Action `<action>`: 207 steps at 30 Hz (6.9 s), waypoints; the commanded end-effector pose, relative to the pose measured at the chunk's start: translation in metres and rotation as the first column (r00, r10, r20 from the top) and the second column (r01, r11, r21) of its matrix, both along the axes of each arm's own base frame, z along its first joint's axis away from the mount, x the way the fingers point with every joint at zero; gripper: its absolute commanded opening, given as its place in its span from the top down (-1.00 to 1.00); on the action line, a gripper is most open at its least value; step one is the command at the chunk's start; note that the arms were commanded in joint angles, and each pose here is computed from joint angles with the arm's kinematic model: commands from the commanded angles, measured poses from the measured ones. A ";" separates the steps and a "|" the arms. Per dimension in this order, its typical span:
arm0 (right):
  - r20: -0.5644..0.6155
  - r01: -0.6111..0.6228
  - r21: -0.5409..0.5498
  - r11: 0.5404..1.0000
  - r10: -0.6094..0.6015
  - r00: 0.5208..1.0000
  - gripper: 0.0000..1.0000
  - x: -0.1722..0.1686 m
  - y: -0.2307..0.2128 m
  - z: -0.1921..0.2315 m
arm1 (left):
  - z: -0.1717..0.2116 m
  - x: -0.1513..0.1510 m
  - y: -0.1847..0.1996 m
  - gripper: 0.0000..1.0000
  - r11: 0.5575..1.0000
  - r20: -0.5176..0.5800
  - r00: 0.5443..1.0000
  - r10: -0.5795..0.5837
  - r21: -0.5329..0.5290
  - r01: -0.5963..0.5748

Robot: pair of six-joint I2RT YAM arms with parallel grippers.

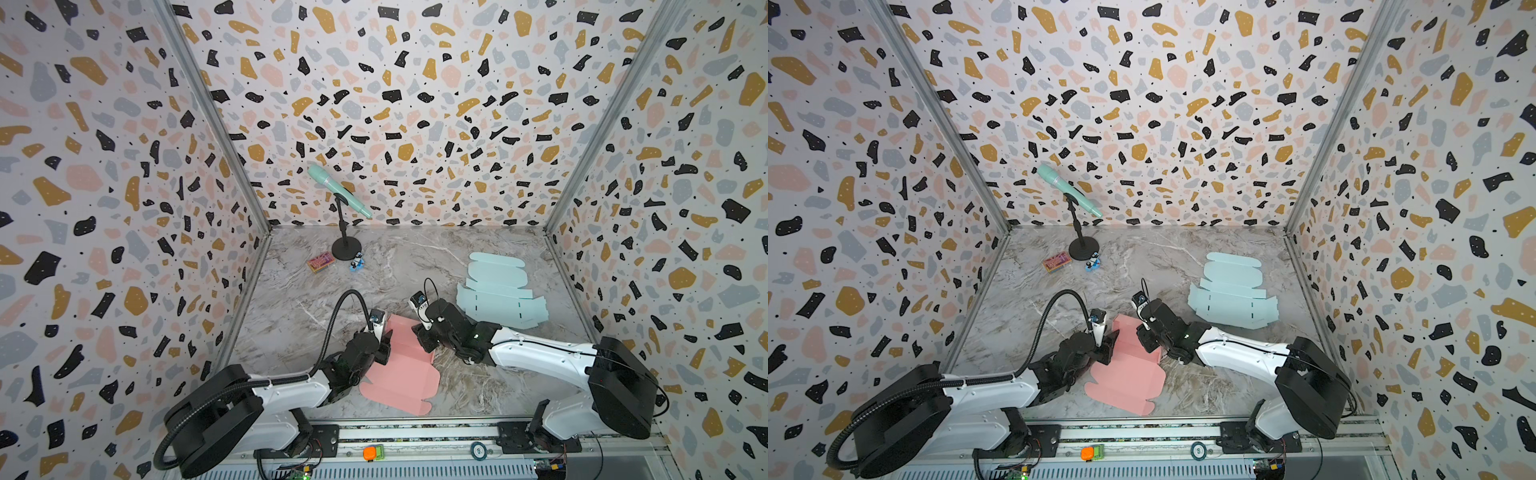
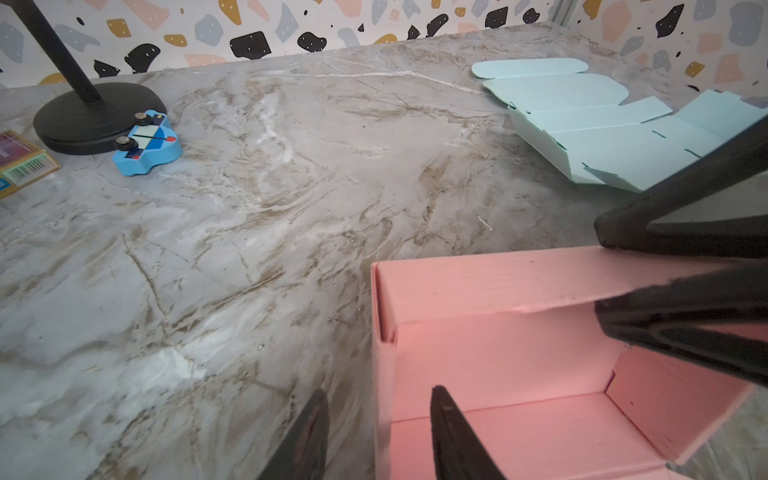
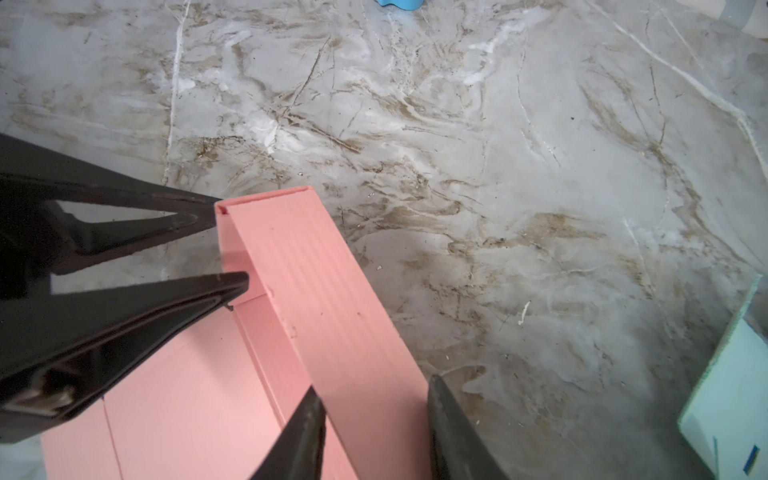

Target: Fold the paper box

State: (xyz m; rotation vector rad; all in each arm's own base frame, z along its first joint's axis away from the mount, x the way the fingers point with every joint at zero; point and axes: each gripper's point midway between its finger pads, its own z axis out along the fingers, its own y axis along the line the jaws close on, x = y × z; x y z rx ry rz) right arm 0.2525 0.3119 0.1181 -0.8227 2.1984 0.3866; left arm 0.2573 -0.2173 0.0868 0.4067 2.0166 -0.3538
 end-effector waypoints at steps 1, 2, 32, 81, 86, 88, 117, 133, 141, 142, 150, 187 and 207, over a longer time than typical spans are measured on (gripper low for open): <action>0.010 0.013 -0.012 1.000 -0.013 1.000 0.26 0.005 0.002 0.007 | -0.002 -0.007 0.003 0.08 1.000 -0.049 0.998 0.025 0.002 -0.025; 0.009 0.016 -0.016 1.000 -0.015 1.000 0.27 0.005 0.001 0.006 | -0.001 -0.009 0.002 0.06 1.000 -0.063 0.998 0.027 -0.004 -0.027; -0.094 0.109 -0.076 0.991 -0.116 0.989 0.37 0.026 -0.043 -0.050 | 0.059 -0.050 0.021 -0.27 0.974 -0.258 0.963 0.078 -0.188 -0.129; -0.146 0.114 0.008 0.993 -0.111 0.983 0.30 0.018 -0.064 -0.064 | 0.014 -0.072 0.015 0.41 0.808 -0.513 0.857 0.052 -0.482 -0.338; -0.138 0.118 0.019 0.993 -0.114 0.984 0.21 0.018 -0.065 -0.058 | 0.017 -0.071 0.016 0.60 0.814 -0.505 0.861 0.058 -0.475 -0.334; -0.137 0.119 0.020 0.993 -0.116 0.984 0.14 0.018 -0.065 -0.056 | 0.019 -0.070 0.017 0.67 0.818 -0.502 0.863 0.065 -0.468 -0.334; 0.100 0.024 0.276 0.961 -0.053 0.994 -0.37 -0.011 -0.079 0.073 | 0.070 -0.057 0.009 1.00 0.985 -0.336 0.941 0.023 -0.154 -0.078; 0.422 -0.373 0.341 0.863 0.214 0.881 -0.58 -0.022 -0.036 0.124 | 0.098 -0.067 -0.009 1.00 0.974 -0.318 0.929 -0.188 0.062 0.218; 0.413 -0.517 0.308 0.799 0.377 0.829 -0.54 0.000 -0.022 0.111 | 0.104 -0.065 -0.013 1.00 0.956 -0.350 0.916 -0.197 0.139 0.259; 0.409 -0.520 0.313 0.795 0.382 0.829 -0.54 0.003 -0.024 0.109 | 0.104 -0.065 -0.015 1.00 0.953 -0.354 0.913 -0.204 0.140 0.267; 0.374 -0.584 0.318 0.747 0.467 0.801 -0.48 0.012 -0.020 0.089 | 0.112 -0.068 -0.023 1.00 0.928 -0.376 0.891 -0.256 0.161 0.335; 0.324 -0.657 0.264 0.706 0.576 0.750 0.74 0.002 0.000 0.067 | 0.123 -0.042 -0.008 1.00 0.891 -0.354 0.921 -0.162 0.349 0.290; 0.261 -0.582 0.245 0.776 0.525 0.810 1.00 0.016 -0.004 0.044 | 0.102 -0.016 0.014 -0.65 0.997 -0.303 0.953 -0.001 0.078 0.026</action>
